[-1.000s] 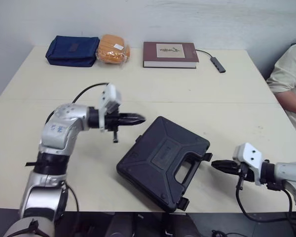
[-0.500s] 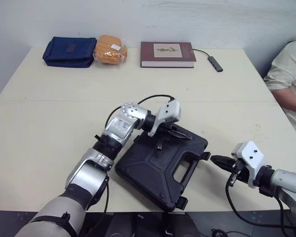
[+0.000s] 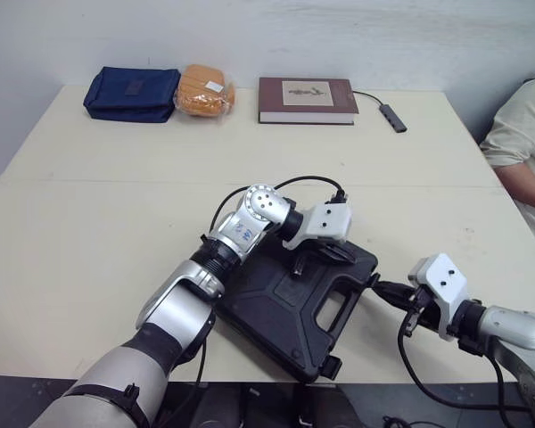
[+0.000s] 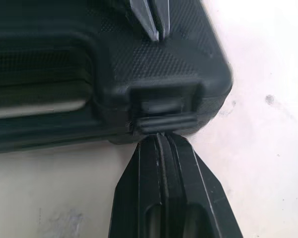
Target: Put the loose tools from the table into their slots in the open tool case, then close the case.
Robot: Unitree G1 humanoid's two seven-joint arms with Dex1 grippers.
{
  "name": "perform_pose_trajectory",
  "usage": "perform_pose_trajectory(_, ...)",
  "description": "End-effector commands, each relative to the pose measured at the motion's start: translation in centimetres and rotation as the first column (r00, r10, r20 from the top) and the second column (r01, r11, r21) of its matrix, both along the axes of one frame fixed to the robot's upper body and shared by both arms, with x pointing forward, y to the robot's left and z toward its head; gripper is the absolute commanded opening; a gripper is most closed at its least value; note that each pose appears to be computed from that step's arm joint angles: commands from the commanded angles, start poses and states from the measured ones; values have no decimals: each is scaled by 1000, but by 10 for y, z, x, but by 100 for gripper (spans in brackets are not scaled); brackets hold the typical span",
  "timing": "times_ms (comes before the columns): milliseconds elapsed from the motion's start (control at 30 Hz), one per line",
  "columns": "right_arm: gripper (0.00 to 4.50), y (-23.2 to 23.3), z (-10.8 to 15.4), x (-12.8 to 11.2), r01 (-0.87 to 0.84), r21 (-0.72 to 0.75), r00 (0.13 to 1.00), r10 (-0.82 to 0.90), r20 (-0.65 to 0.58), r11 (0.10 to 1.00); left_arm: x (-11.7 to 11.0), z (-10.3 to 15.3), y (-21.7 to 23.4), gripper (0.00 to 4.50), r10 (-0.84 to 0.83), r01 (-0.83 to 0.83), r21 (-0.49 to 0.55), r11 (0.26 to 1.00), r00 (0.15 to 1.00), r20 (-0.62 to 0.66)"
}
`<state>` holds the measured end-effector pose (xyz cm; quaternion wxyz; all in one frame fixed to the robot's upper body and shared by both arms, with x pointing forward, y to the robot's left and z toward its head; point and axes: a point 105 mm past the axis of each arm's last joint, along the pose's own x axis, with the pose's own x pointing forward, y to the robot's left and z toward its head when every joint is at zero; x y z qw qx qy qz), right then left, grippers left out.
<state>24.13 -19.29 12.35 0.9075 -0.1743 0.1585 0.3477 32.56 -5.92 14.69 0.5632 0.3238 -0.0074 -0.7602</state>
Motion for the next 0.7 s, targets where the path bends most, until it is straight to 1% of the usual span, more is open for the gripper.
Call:
perform_pose_trajectory(33, 0, 14, 20, 1, -65, 5, 995, 64, 71, 998, -4, -51, 11, 7, 24, -15, 194, 981, 999, -47)
perform_pose_trajectory(367, 0, 30, 29, 5, -125, 28, 990, 122, 73, 992, -9, -54, 8, 7, 4, 8, 189, 982, 998, -61)
perform_pose_trajectory(533, 0, 33, 25, 6, -137, 17, 989, 135, 62, 990, -10, -55, 8, 7, 5, 8, 187, 982, 998, -65)
perform_pose_trajectory(700, 0, 23, 27, 0, -121, -13, 991, 122, 49, 993, -7, -45, 14, 7, 24, -15, 134, 991, 997, -73)
